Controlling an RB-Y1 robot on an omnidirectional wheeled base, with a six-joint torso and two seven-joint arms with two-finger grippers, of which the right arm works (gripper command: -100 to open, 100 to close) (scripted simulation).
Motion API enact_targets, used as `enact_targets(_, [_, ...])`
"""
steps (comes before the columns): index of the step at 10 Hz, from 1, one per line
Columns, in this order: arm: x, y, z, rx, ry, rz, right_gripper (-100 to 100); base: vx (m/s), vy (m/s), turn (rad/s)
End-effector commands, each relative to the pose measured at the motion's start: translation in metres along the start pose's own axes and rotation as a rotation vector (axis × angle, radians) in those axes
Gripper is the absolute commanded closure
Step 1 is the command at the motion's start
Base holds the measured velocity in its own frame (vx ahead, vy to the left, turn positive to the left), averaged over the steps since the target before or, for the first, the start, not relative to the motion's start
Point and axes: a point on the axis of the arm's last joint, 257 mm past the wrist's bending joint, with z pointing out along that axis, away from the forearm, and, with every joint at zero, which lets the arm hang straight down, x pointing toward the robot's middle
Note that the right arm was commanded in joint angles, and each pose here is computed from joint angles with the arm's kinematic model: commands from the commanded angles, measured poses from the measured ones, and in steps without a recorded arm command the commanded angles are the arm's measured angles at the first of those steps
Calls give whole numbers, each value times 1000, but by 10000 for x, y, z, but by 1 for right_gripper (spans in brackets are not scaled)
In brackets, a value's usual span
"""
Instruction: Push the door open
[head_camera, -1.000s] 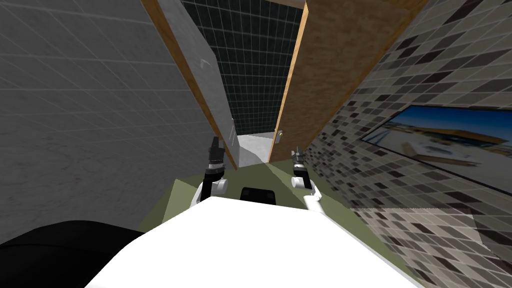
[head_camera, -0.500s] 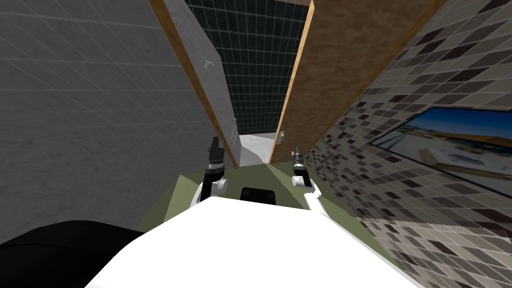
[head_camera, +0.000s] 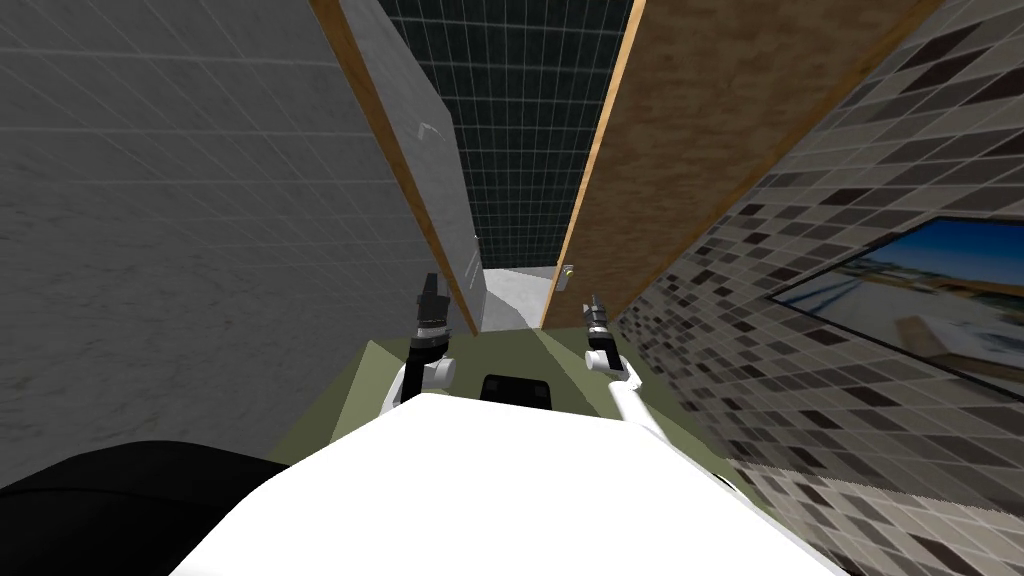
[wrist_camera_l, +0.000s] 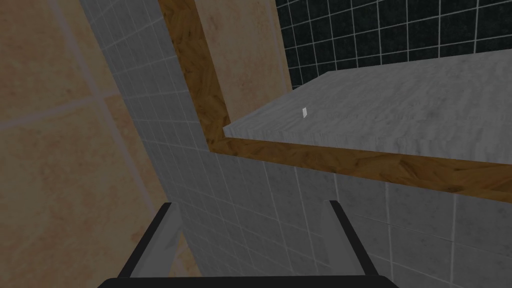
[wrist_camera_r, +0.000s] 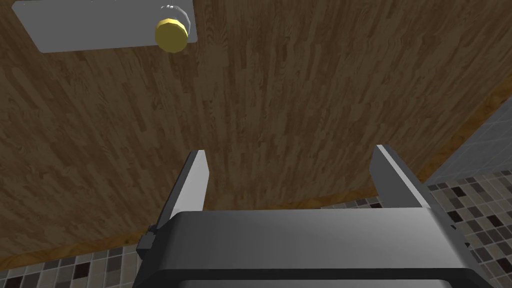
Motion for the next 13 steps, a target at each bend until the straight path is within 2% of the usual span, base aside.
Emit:
enact_targets(1, [-53,-68,79,16,-4,4,-100,23,-109,225])
enact_targets(2, [-65,-119,60,27,-6,3,-100,16,-84,63])
enact_targets(3, [-108,-162,101,37,-9,5,-100,12,-61,115])
enact_targets(6, [-165,-255,117,59,-16,5,-100,5,-49,89])
enact_targets(8, [-261,-348,182,83,-25,8,-100,12,-73,163])
enact_targets(9, [-270,-378,168,90,-27,8,-100,21,-85,100])
enact_targets(13, [-483,-578,251,144,-55,12,-100,11,-90,177])
